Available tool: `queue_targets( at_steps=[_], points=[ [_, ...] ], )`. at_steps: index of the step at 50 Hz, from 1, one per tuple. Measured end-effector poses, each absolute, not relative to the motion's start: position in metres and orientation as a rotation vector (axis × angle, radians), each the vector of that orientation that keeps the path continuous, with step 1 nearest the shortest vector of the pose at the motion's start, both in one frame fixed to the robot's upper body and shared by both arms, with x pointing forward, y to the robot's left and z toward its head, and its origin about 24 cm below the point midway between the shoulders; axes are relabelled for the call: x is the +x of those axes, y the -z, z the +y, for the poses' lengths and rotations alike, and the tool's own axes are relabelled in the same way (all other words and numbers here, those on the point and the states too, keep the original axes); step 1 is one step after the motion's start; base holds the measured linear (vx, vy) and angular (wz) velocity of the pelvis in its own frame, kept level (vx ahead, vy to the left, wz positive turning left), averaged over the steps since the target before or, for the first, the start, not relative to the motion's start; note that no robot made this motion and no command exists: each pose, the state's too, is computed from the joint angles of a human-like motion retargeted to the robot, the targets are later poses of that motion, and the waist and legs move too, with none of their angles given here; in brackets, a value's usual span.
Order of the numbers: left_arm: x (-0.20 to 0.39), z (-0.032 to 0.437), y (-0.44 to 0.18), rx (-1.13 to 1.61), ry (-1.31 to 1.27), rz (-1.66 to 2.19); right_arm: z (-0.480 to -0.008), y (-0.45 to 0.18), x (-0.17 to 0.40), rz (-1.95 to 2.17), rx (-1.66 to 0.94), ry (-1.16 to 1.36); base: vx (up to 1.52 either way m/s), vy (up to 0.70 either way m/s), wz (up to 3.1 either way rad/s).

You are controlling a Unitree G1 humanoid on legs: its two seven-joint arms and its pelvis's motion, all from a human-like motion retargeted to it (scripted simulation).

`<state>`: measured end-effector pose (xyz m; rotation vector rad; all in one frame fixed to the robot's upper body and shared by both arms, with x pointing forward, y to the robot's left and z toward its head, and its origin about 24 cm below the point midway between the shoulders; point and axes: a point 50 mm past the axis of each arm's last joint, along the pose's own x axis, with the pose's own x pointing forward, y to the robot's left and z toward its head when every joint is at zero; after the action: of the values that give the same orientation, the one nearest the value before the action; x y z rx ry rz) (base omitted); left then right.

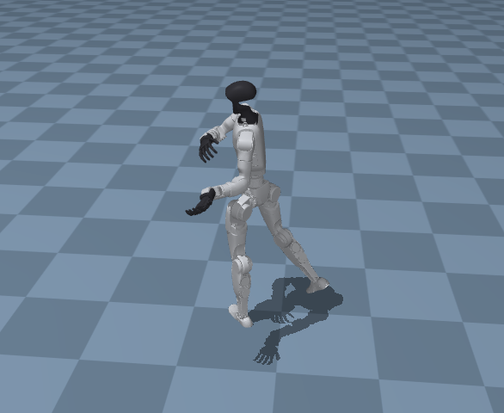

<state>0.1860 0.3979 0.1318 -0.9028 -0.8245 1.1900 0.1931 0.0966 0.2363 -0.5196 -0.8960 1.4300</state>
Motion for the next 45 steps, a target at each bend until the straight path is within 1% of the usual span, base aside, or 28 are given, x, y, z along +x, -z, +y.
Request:
queue_targets(
  at_steps=[6, 12, 16, 20, 23, 25, 27, 30, 33, 37, 40, 43, 45],
  points=[
    [0.186, 0.391, -0.196, -0.667, -1.19, -0.987, 0.055, -0.207, 0.202, -0.791, -0.398, -1.353, -0.07, -0.06, -1.7],
    [0.178, 0.375, -0.25, -0.345, -1.215, -1.133, 0.017, -0.173, 0.217, -0.59, -0.419, -1.309, -0.11, -0.11, -3.0],
    [0.175, 0.363, -0.292, -0.104, -1.243, -1.214, 0.009, -0.181, 0.218, -0.596, -0.456, -1.321, -0.09, -0.17, -3.15],
    [0.186, 0.356, -0.35, 0.193, -1.214, -1.227, 0.007, -0.195, 0.219, -0.622, -0.415, -1.305, -0.03, -0.21, -2.29],
    [0.204, 0.376, -0.392, 0.506, -1.227, -1.04, 0.0, -0.197, 0.228, -0.604, -0.366, -1.223, 0.02, -0.22, -1.38],
    [0.217, 0.407, -0.405, 0.725, -1.256, -0.767, -0.011, -0.191, 0.237, -0.572, -0.351, -1.128, 0.05, -0.22, -0.92],
    [0.24, 0.432, -0.399, 0.955, -1.209, -0.392, -0.034, -0.182, 0.25, -0.52, -0.357, -0.994, 0.07, -0.22, -0.82],
    [0.257, 0.446, -0.39, 1.269, -1.08, 0.095, -0.071, -0.168, 0.265, -0.43, -0.383, -0.823, 0.08, -0.22, -0.95],
    [0.258, 0.45, -0.385, 1.468, -1.041, 0.268, -0.104, -0.153, 0.268, -0.317, -0.383, -0.747, 0.1, -0.23, -1.21],
    [0.257, 0.452, -0.38, 1.586, -1.069, 0.277, -0.151, -0.136, 0.26, -0.154, -0.331, -0.653, 0.11, -0.23, -1.31],
    [0.255, 0.457, -0.37, 1.592, -1.07, 0.31, -0.182, -0.128, 0.25, -0.088, -0.37, -0.567, 0.12, -0.21, -0.96],
    [0.253, 0.461, -0.363, 1.576, -1.064, 0.33, -0.196, -0.125, 0.239, -0.07, -0.419, -0.511, 0.1, -0.19, -0.58],
    [0.255, 0.46, -0.363, 1.57, -1.065, 0.316, -0.198, -0.121, 0.234, -0.062, -0.402, -0.491, 0.06, -0.16, -0.36]
  ],
)
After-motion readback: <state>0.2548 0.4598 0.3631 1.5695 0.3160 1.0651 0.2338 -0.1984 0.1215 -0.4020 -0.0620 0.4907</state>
